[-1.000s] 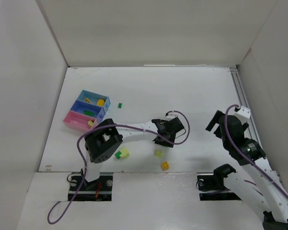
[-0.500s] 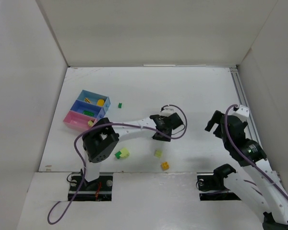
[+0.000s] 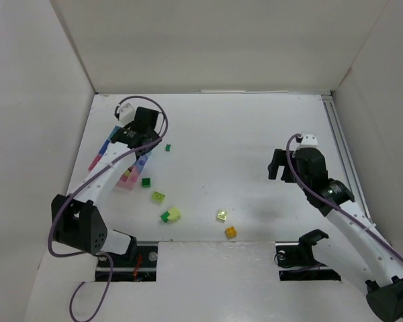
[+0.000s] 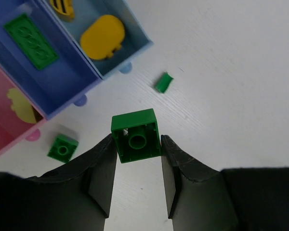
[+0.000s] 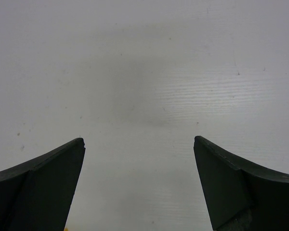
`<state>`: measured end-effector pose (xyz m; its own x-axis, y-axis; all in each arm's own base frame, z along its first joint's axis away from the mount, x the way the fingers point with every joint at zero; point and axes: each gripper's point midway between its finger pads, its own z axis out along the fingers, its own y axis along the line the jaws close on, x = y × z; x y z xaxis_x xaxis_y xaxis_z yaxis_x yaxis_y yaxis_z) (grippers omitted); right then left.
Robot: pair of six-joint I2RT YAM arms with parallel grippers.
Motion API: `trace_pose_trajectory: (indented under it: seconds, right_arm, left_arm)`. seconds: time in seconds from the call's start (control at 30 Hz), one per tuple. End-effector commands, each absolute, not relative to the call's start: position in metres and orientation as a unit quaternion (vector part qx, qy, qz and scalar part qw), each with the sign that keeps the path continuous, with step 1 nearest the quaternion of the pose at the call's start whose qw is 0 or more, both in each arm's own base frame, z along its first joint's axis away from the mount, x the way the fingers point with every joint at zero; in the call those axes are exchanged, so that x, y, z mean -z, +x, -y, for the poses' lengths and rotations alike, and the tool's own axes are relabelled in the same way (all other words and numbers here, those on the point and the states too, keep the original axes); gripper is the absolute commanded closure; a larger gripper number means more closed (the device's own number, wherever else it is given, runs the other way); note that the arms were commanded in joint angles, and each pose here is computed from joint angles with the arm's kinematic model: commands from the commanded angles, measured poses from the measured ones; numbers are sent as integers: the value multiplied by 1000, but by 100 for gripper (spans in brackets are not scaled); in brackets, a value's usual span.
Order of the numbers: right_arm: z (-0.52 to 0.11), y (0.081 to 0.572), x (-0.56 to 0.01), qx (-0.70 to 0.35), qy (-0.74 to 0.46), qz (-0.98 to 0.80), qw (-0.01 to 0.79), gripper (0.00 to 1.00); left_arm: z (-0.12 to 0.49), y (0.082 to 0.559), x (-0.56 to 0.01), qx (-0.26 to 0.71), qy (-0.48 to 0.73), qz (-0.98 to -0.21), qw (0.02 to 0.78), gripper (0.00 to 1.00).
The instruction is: Sort the legos into containers by color
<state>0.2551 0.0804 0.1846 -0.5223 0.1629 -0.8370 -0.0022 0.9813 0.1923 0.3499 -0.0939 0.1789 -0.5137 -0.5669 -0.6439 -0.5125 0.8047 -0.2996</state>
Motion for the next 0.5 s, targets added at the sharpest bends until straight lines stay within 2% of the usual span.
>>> trace_pose_trajectory:
  seconds: [0.0, 0.23, 0.47]
  right_arm:
    - [-92, 273, -212, -101, 24, -847, 522, 0]
    - [-90, 274, -216, -88, 17, -847, 524, 0]
    - [-81, 269, -216, -73, 24, -848, 524, 0]
  left_arm:
    - [55, 347, -163, -4, -353, -862, 365, 78]
    - [-14, 346, -149, -70, -427, -832, 347, 77]
    - [-22, 353, -136, -69, -428, -836, 336, 77]
